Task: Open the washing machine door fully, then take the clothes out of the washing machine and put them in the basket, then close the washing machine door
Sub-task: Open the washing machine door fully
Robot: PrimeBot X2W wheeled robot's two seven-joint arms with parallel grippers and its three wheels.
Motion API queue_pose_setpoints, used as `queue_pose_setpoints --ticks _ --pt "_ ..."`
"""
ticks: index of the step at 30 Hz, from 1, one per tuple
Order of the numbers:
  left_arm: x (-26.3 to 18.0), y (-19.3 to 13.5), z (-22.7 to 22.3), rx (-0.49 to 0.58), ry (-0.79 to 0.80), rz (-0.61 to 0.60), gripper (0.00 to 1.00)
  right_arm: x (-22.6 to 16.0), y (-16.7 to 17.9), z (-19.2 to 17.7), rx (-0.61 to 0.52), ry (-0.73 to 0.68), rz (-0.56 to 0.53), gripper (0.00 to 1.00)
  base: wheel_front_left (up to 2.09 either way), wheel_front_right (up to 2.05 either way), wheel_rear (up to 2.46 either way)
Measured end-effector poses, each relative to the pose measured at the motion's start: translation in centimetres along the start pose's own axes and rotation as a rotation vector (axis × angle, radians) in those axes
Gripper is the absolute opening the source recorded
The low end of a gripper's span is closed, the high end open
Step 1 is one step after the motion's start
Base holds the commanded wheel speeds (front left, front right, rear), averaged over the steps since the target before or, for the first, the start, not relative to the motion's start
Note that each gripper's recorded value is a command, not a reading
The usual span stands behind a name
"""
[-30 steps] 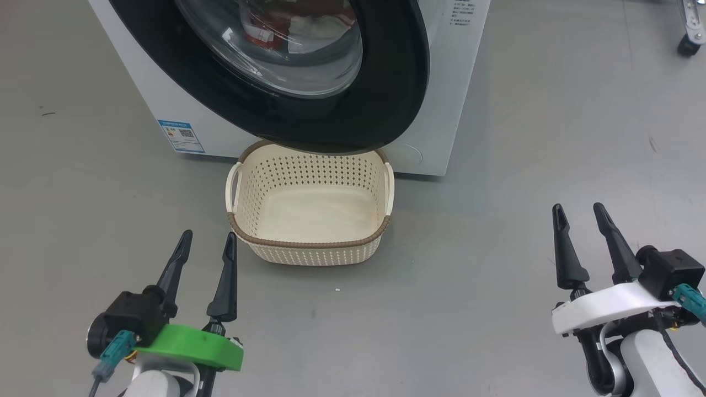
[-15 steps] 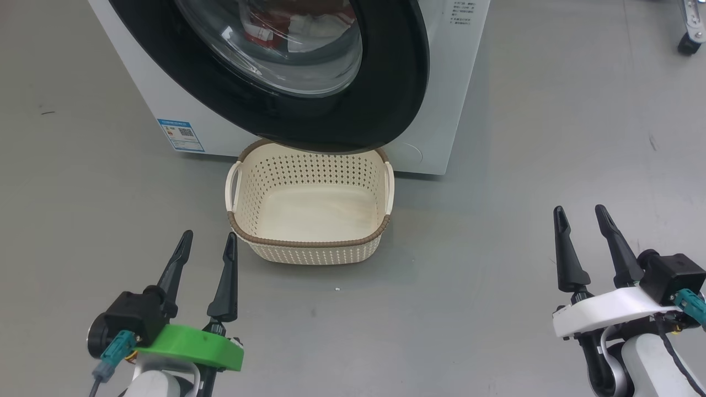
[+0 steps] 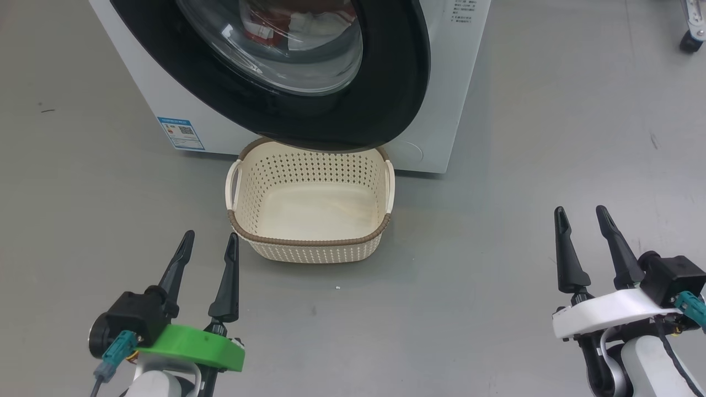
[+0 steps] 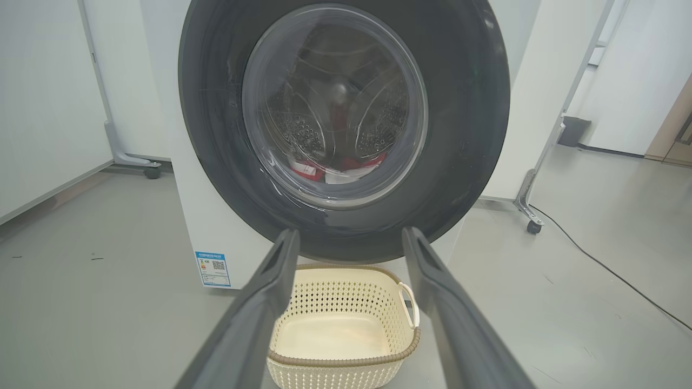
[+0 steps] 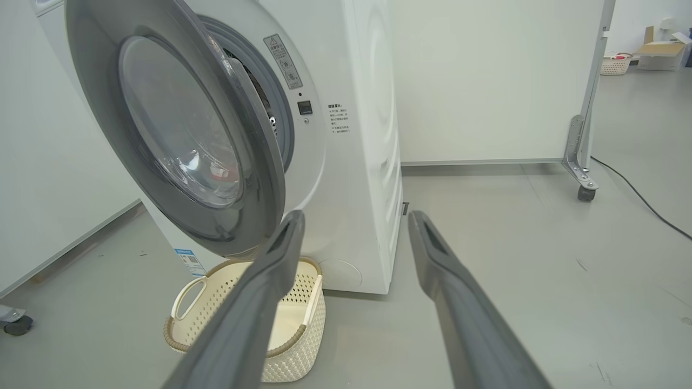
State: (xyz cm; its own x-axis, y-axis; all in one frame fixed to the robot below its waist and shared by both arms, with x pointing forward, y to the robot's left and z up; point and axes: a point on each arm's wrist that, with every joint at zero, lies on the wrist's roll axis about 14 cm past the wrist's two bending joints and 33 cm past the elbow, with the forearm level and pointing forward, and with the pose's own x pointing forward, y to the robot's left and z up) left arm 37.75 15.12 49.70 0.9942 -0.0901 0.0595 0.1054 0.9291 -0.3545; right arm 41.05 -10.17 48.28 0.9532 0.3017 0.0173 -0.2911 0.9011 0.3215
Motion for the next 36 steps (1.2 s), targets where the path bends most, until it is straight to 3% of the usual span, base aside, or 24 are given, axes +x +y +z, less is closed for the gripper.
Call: queue_pose_setpoints --ticks 24,36 --pt "-0.1 0.0 -1.4 -0.003 0.042 0.003 1.00 0.6 0.0 -1.2 -0.023 0.030 0.030 1.00 0.00 0.00 0.00" --pt "-0.1 0.2 -3.2 -0.006 0.096 0.008 1.00 5.0 0.2 0.0 -0.085 -0.002 0.109 1.00 0.00 0.00 0.00"
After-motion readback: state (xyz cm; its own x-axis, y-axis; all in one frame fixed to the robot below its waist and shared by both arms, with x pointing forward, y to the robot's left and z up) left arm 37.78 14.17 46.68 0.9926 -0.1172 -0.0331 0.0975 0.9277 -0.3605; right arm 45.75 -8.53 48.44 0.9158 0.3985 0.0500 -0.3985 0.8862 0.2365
